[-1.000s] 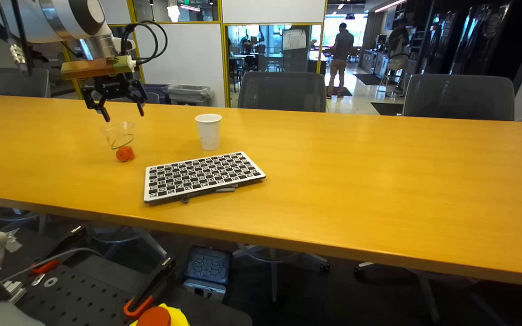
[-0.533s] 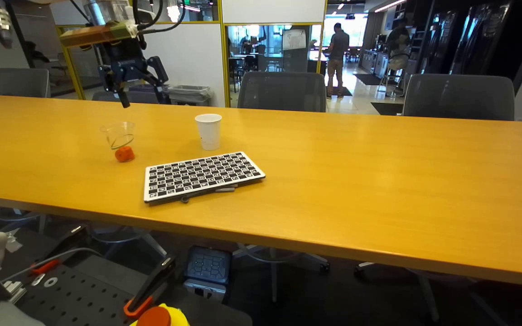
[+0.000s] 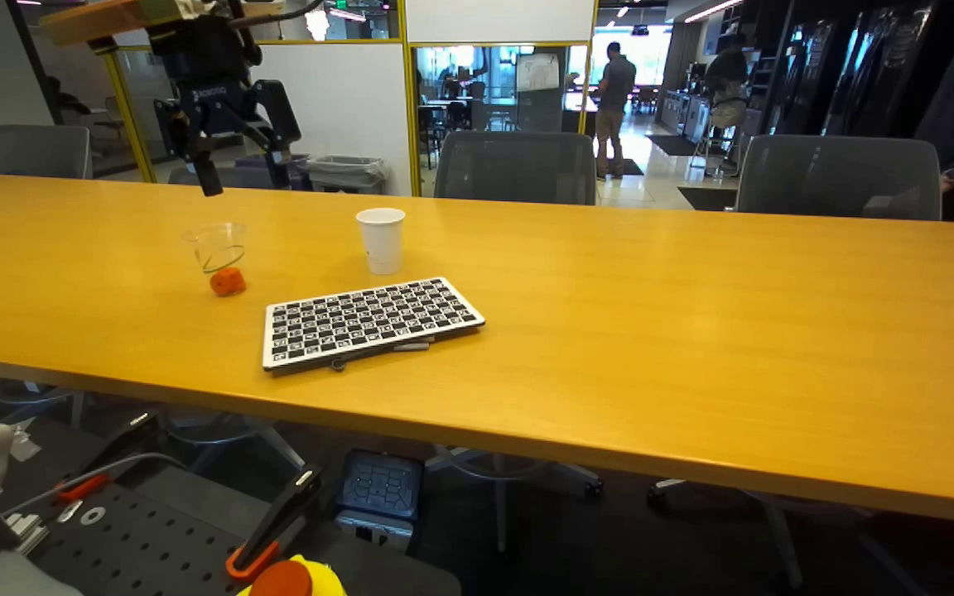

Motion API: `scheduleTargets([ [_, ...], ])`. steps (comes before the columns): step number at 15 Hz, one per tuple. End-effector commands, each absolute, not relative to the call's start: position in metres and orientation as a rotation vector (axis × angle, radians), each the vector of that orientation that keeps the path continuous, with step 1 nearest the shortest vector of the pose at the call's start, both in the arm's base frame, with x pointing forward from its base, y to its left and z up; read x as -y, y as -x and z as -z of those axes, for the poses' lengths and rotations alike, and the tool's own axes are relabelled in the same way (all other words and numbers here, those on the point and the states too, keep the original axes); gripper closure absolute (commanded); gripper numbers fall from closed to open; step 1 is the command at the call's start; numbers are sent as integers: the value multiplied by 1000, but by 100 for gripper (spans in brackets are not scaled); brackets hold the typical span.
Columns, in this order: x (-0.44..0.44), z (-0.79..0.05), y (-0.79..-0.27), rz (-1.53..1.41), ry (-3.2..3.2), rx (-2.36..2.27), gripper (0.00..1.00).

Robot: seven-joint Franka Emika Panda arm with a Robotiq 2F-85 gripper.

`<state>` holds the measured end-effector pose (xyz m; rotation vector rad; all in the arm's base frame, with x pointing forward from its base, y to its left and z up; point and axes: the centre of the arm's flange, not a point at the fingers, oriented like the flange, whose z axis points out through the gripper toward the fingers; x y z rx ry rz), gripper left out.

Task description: Put the blue circle into the white cup then the orange circles inside the transparent cup.

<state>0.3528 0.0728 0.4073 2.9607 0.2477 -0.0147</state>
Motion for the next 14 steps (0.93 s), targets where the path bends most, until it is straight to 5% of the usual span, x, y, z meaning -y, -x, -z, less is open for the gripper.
scheduleTargets([
  [1, -49, -425, -299, -119, -3019, -199, 0],
  [14, -46, -451, -309, -205, -3018, -184, 0],
])
